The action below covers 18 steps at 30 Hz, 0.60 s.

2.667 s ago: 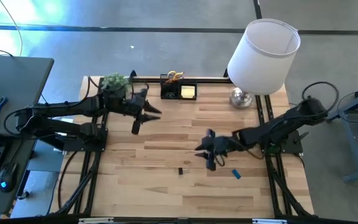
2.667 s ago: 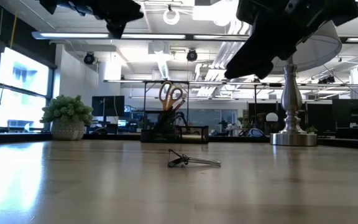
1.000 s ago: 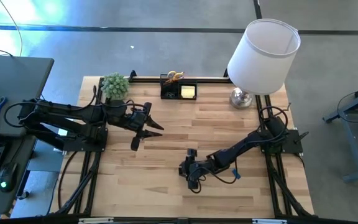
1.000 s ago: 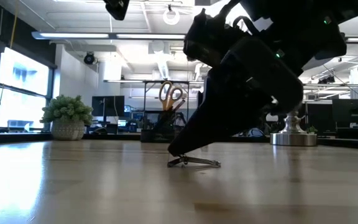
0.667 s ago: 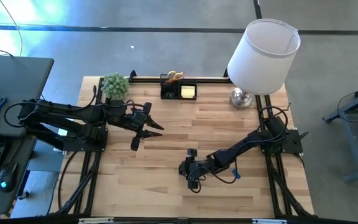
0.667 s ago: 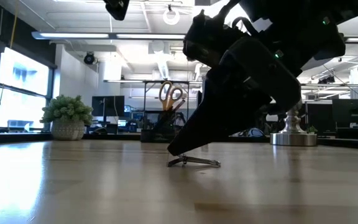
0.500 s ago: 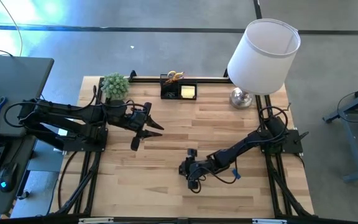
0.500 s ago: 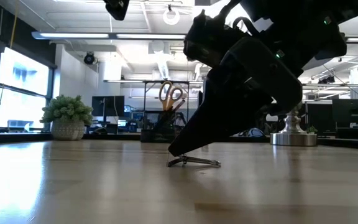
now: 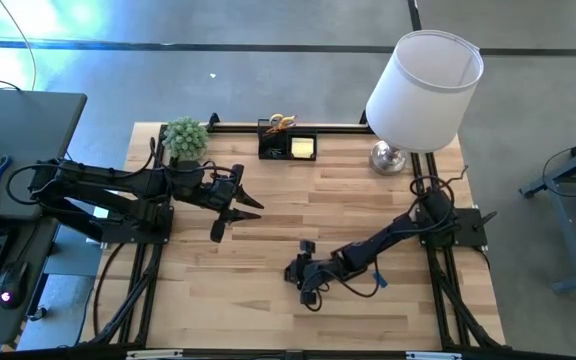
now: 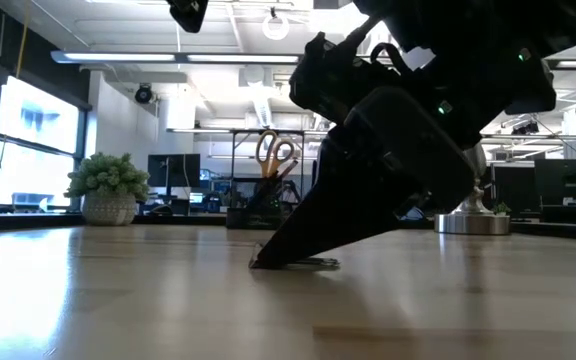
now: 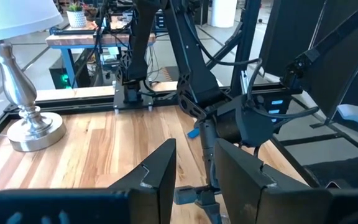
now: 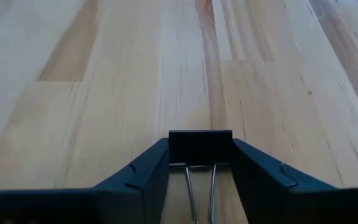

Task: Pick and place office supplies into organizer
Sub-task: Put the black binder clip into the bottom left slot of the desk organizer

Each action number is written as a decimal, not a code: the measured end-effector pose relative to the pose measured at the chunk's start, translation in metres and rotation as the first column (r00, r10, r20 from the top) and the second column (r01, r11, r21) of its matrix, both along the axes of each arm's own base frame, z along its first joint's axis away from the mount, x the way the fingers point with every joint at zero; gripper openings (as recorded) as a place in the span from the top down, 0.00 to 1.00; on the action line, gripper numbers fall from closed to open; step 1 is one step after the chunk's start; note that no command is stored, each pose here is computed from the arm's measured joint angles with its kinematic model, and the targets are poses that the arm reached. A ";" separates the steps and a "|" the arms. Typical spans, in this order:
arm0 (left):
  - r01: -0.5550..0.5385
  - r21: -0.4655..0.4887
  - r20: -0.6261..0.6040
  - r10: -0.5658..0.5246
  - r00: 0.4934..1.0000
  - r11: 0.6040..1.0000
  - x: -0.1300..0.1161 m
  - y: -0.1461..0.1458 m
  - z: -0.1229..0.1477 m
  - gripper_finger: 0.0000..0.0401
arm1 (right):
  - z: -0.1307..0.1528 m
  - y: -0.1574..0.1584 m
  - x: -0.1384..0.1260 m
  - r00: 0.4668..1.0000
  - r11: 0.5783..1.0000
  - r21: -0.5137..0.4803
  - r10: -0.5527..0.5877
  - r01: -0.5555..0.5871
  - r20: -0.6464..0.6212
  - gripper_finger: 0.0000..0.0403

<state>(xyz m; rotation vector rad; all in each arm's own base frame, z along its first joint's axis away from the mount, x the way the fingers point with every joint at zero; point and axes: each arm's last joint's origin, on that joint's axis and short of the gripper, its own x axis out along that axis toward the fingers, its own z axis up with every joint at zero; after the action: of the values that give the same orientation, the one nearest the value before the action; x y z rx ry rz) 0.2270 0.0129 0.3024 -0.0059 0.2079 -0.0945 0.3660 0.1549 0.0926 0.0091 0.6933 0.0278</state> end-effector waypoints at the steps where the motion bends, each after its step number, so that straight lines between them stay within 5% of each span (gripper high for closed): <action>1: 0.000 0.000 0.000 0.000 1.000 1.000 0.000 0.000 0.000 0.76 | 0.001 0.000 0.000 1.000 1.000 0.001 0.004 -0.004 -0.002 0.61; 12: 0.000 0.000 -0.001 0.000 1.000 1.000 0.000 0.000 0.000 0.76 | 0.005 0.000 -0.002 1.000 1.000 -0.003 0.027 -0.027 -0.013 0.66; 18: 0.000 -0.002 -0.001 0.000 1.000 1.000 -0.004 0.000 0.002 0.76 | 0.024 -0.010 0.005 0.998 0.995 -0.094 0.043 -0.039 0.045 0.66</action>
<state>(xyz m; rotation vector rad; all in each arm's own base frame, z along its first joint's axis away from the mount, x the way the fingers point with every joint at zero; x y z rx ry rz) 0.2233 0.0125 0.3041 -0.0075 0.2085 -0.0949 0.3713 0.1451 0.1167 -0.0948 0.6473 0.0351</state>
